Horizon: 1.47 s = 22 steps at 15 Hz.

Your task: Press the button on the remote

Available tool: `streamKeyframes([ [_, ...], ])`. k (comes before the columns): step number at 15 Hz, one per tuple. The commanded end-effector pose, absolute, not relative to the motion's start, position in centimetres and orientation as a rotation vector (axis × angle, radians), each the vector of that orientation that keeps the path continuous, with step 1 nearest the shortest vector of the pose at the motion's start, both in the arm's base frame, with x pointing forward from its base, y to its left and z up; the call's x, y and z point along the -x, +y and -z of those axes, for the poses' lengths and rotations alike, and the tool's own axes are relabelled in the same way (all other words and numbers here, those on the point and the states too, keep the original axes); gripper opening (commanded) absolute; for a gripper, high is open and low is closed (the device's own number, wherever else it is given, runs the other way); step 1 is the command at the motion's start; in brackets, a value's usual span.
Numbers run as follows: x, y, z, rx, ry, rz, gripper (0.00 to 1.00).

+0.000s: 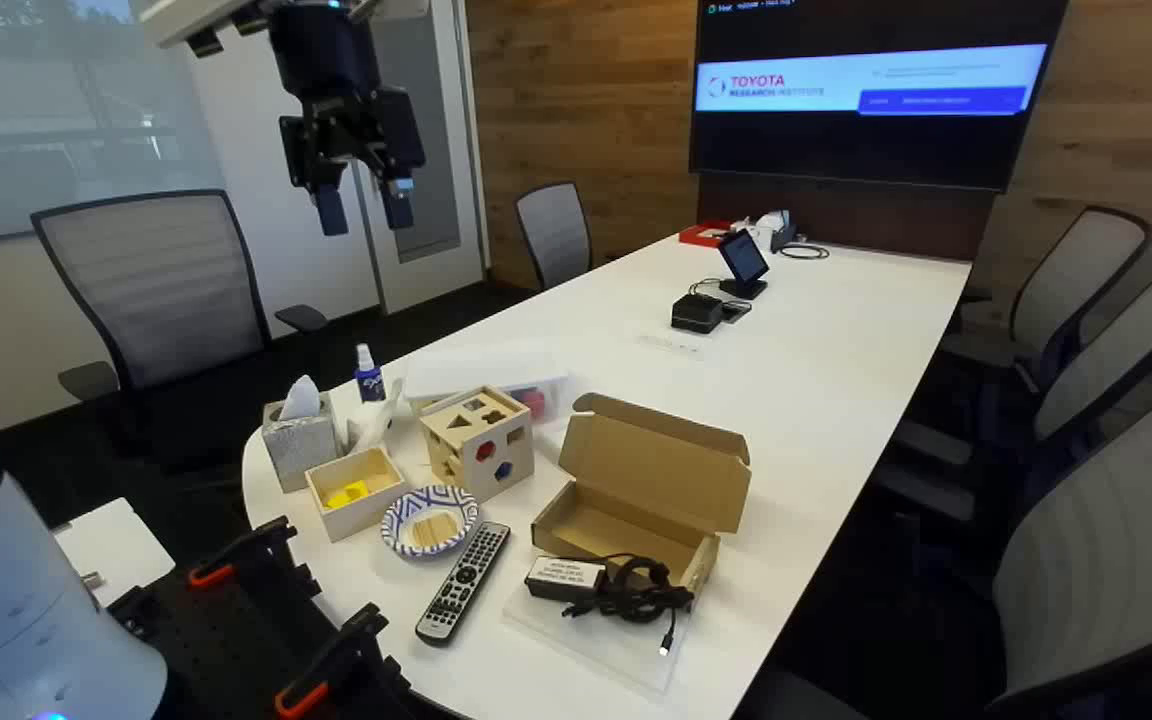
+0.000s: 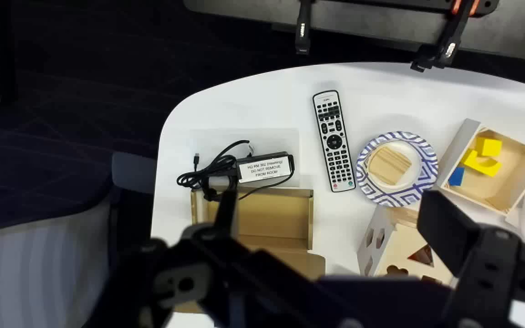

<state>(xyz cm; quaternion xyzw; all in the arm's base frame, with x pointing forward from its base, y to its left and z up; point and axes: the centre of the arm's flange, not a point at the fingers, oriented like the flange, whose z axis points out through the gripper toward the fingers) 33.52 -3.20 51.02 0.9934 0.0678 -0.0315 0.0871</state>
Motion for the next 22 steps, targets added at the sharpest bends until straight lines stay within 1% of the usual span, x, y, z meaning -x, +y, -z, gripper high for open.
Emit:
streamKeyframes([
  [1, -33.5, -3.2, -51.0, -2.959, 0.202, 0.094, 1.0],
  [4, -33.5, -3.2, -51.0, -2.959, 0.202, 0.094, 1.0],
  [8, -35.7, -2.8, -47.5, -2.984, 0.313, -0.021, 1.0],
  [13, -38.7, -1.2, -40.6, -3.003, 0.38, -0.109, 1.0],
  [19, -41.9, -2.0, -31.1, -3.123, 0.395, -0.073, 1.0],
  [20, -42.0, -2.2, -29.7, -3.149, 0.395, -0.066, 0.9],
  [21, -42.2, -2.3, -28.3, -3.173, 0.396, -0.058, 0.72],
  [22, -42.2, -2.5, -26.9, -3.196, 0.394, -0.047, 0.66],
])
